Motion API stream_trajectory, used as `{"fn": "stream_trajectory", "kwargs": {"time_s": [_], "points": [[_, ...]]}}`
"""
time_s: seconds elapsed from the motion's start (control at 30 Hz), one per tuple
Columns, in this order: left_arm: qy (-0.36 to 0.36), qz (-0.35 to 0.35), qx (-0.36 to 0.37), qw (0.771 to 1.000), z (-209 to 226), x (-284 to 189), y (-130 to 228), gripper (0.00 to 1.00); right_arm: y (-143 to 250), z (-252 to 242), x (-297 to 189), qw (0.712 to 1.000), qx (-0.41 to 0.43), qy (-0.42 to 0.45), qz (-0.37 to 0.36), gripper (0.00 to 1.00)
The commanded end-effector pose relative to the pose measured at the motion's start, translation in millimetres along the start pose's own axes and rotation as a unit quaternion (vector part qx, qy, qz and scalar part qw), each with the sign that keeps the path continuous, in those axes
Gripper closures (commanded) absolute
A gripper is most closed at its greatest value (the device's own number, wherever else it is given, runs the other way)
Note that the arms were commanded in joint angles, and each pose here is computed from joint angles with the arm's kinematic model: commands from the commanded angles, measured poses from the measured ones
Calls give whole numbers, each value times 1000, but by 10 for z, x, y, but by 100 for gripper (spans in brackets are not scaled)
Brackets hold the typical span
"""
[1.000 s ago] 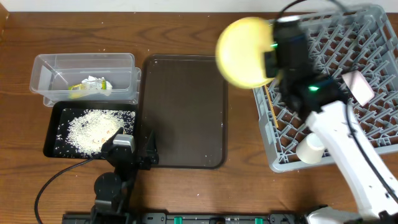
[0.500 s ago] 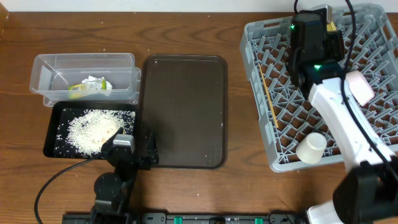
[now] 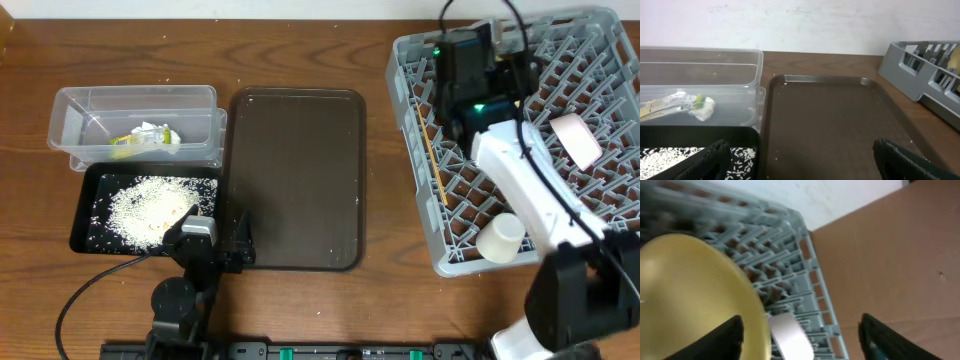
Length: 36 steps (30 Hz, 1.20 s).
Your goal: Sort waste into correct bins and load items into the dishwasher rack
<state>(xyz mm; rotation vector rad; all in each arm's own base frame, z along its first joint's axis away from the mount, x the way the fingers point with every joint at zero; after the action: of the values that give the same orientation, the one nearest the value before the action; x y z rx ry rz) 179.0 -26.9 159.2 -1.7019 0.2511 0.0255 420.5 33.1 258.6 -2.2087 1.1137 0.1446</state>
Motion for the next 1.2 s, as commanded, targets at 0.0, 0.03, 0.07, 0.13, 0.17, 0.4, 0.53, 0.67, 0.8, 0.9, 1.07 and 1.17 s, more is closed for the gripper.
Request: {"fn": "stream_trajectory", "kwargs": {"time_s": [0.0, 0.03, 0.07, 0.13, 0.17, 0.4, 0.53, 0.67, 0.8, 0.9, 1.07, 1.17], "points": [[-6, 14, 5, 1000, 26, 22, 110, 6, -97, -188, -447, 992, 66, -88, -57, 21], [-6, 14, 5, 1000, 26, 22, 110, 7, -79, -167, -556, 984, 73, -145, -67, 20], [-6, 14, 5, 1000, 26, 22, 111, 7, -48, -161, -674, 973, 89, -202, -73, 19], [-6, 14, 5, 1000, 26, 22, 110, 7, 26, -160, -889, 947, 114, -290, -74, 20], [-6, 14, 5, 1000, 26, 22, 110, 7, 73, -162, -1024, 929, 126, -341, -72, 20], [-6, 14, 5, 1000, 26, 22, 111, 7, 331, -280, -1831, 799, 154, -577, -69, 1], [-6, 14, 5, 1000, 26, 22, 110, 7, 360, -342, -2119, 731, 192, -653, -50, 1], [-6, 14, 5, 1000, 26, 22, 111, 7, 407, -321, -2300, 678, 208, -705, -7, 1], [-6, 14, 5, 1000, 26, 22, 110, 7, 594, -352, -2267, 697, 176, -695, 5, 1], [-6, 14, 5, 1000, 26, 22, 110, 7, 722, -554, -2180, 737, 195, -647, -6, 1], [-6, 14, 5, 1000, 26, 22, 110, 7, 855, -982, -2250, 795, 175, -567, -126, 1], [-6, 14, 5, 1000, 26, 22, 110, 7, 965, -1170, -2326, 811, 144, -530, -200, 1]]}}
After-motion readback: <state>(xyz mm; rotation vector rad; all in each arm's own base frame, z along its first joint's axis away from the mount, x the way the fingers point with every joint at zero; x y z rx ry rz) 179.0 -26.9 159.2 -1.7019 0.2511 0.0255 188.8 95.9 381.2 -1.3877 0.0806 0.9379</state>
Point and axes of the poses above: each gripper's point midway between its finger pads, its own x axis out along the fingers, its own z axis along the line the jaws close on, y = z × x, the point moved 6 cm from there along -x, back along the fingers, and after that the axes turned 2 degrees about -x, right-handed, at the moved point
